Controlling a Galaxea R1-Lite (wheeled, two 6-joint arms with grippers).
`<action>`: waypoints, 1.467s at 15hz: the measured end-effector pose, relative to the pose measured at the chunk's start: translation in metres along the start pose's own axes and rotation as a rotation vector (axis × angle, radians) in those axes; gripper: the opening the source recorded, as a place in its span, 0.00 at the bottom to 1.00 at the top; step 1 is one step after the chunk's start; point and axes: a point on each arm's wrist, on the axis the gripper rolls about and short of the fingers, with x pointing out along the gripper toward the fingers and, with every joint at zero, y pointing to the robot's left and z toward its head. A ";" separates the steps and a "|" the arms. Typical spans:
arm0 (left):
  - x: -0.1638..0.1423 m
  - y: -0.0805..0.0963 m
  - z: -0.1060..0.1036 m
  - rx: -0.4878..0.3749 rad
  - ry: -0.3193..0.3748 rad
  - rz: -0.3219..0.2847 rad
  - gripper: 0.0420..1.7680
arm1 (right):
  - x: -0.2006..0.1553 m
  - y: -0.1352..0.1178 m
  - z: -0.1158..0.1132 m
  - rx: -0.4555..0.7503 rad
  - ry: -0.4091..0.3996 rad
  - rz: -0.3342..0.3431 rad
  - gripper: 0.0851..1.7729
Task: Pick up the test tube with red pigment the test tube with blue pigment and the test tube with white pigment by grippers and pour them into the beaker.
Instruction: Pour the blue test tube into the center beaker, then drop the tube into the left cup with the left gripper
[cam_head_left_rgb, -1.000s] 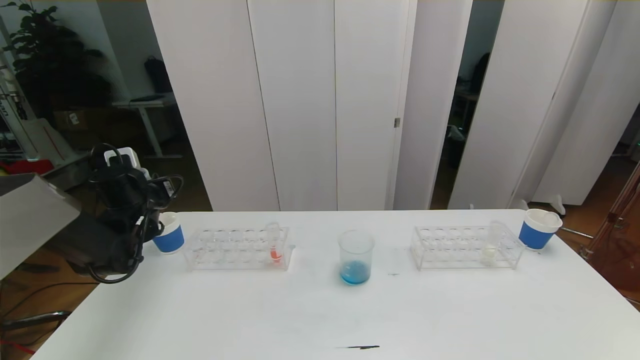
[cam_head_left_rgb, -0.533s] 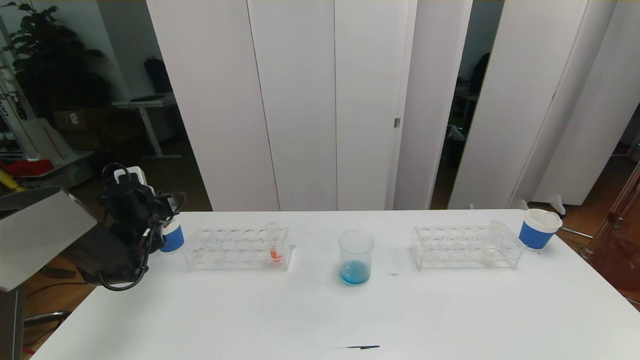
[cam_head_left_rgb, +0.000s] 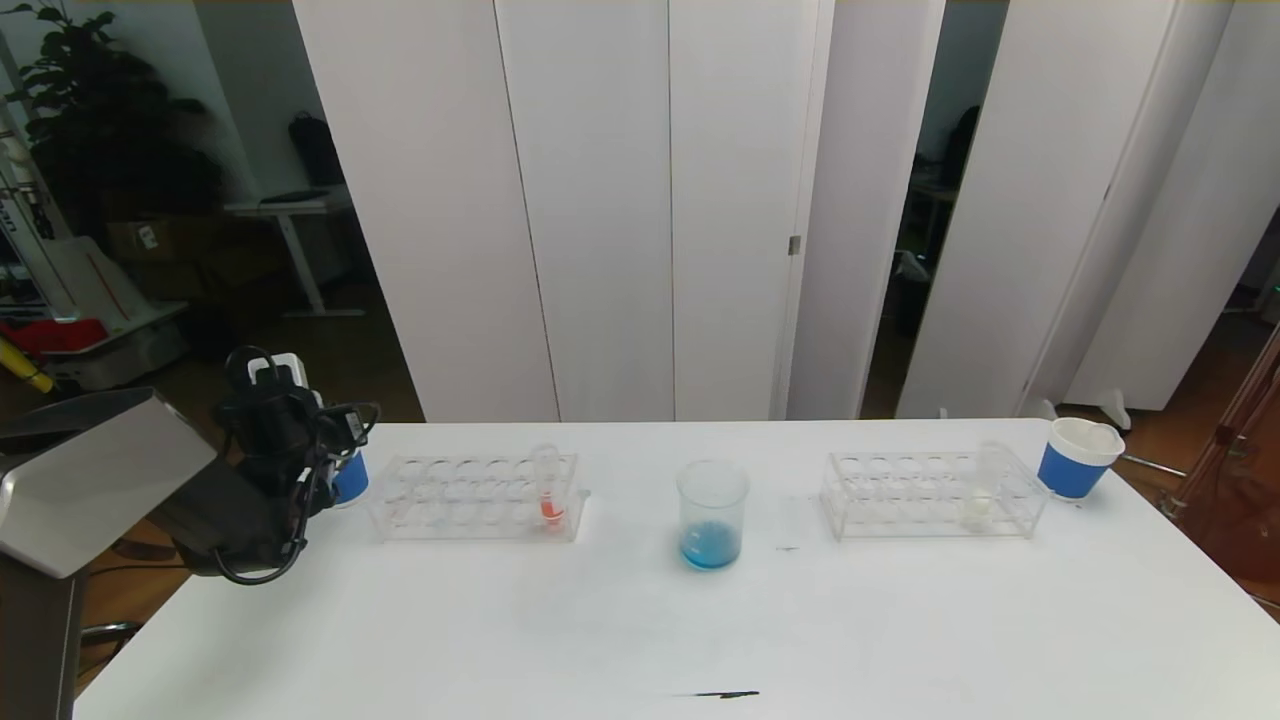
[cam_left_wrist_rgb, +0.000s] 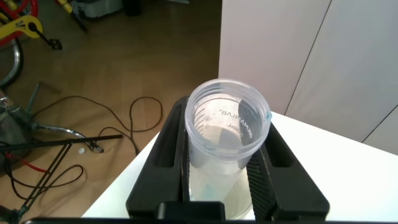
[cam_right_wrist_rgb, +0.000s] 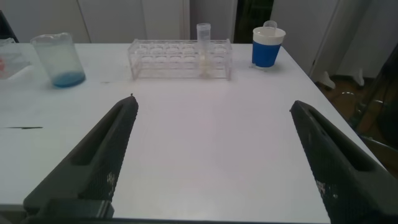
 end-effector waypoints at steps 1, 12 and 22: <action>0.001 0.000 -0.003 0.004 0.015 0.002 0.32 | 0.000 0.000 0.000 0.000 0.000 0.000 0.99; 0.002 0.001 -0.005 0.018 0.038 0.004 0.99 | 0.000 0.000 0.000 0.000 0.000 0.000 0.99; -0.022 0.005 0.040 0.015 0.011 0.000 0.99 | 0.000 0.000 0.000 0.000 0.000 0.000 0.99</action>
